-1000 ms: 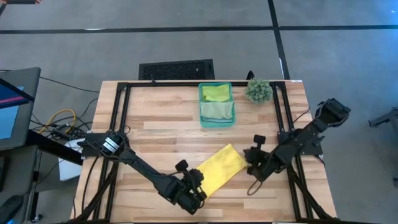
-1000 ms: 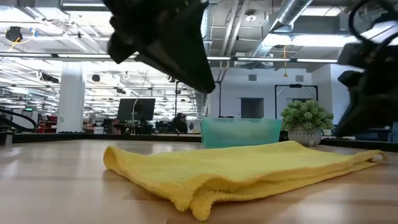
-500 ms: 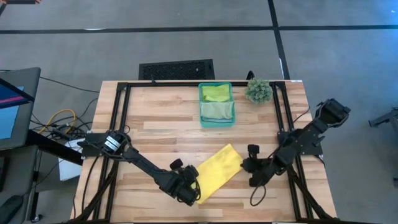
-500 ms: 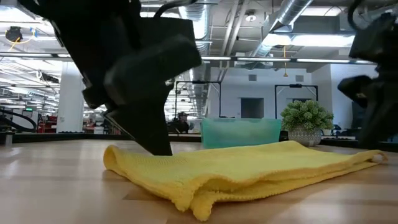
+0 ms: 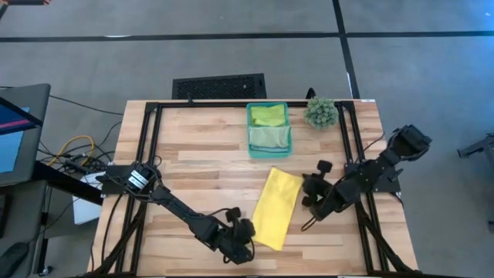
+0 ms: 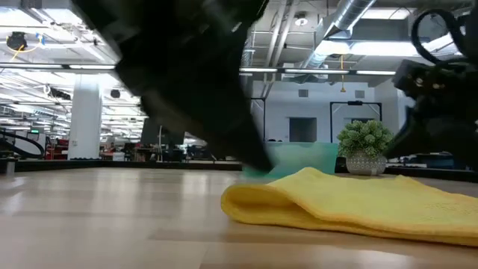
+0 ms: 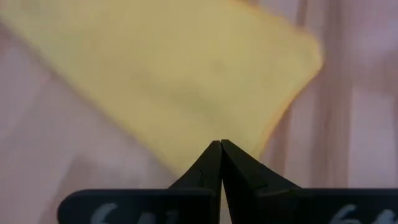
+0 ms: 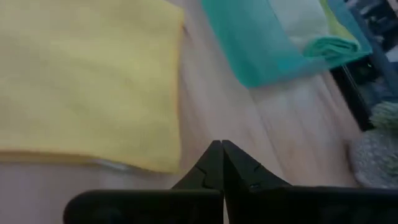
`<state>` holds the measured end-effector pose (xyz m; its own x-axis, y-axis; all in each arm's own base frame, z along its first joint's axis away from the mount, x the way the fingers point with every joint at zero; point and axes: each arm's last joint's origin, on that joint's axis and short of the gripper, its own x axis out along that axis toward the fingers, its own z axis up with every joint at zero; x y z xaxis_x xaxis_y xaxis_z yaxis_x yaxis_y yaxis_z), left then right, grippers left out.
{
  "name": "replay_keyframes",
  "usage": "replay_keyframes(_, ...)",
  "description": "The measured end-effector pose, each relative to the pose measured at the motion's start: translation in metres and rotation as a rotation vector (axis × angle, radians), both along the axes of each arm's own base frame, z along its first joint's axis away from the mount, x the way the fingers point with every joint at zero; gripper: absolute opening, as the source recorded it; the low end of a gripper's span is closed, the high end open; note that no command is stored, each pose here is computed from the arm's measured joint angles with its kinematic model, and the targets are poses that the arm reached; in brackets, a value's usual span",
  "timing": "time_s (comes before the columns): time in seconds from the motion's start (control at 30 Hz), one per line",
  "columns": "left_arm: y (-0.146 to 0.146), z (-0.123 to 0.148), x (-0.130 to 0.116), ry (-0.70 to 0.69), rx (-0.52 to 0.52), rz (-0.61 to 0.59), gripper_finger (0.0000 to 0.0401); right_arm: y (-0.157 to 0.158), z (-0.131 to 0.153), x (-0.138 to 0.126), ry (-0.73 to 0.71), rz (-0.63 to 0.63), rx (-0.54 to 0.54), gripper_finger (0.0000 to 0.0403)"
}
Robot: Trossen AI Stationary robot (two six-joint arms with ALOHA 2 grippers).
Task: Fold microfiber towels
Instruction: Fold the yellow microfiber cloth
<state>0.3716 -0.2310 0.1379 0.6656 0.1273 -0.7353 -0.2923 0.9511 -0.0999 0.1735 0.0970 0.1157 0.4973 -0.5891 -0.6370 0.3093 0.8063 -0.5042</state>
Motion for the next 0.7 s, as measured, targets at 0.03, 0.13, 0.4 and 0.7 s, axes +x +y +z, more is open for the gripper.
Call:
replay_keyframes(0.03, -0.001, 0.002, 0.002, -0.034, 0.023, -0.007, 0.0000, -0.002, 0.001, -0.004, 0.008, -0.009, -0.022, 0.0016)
replay_keyframes(0.13, 0.001, 0.005, 0.007, -0.094, 0.104, -0.011, 0.0000, 0.006, 0.004, -0.007, -0.010, 0.036, 0.001, 0.0020)
replay_keyframes(0.4, 0.017, -0.005, 0.007, -0.047, 0.126, 0.027, 0.0000, 0.053, 0.006, 0.006, -0.023, 0.445, 0.294, 0.0014)
replay_keyframes(0.7, 0.021, -0.022, -0.004, 0.020, 0.083, -0.001, 0.0000, 0.060, -0.006, 0.016, -0.003, 0.525, 0.346, 0.0017)
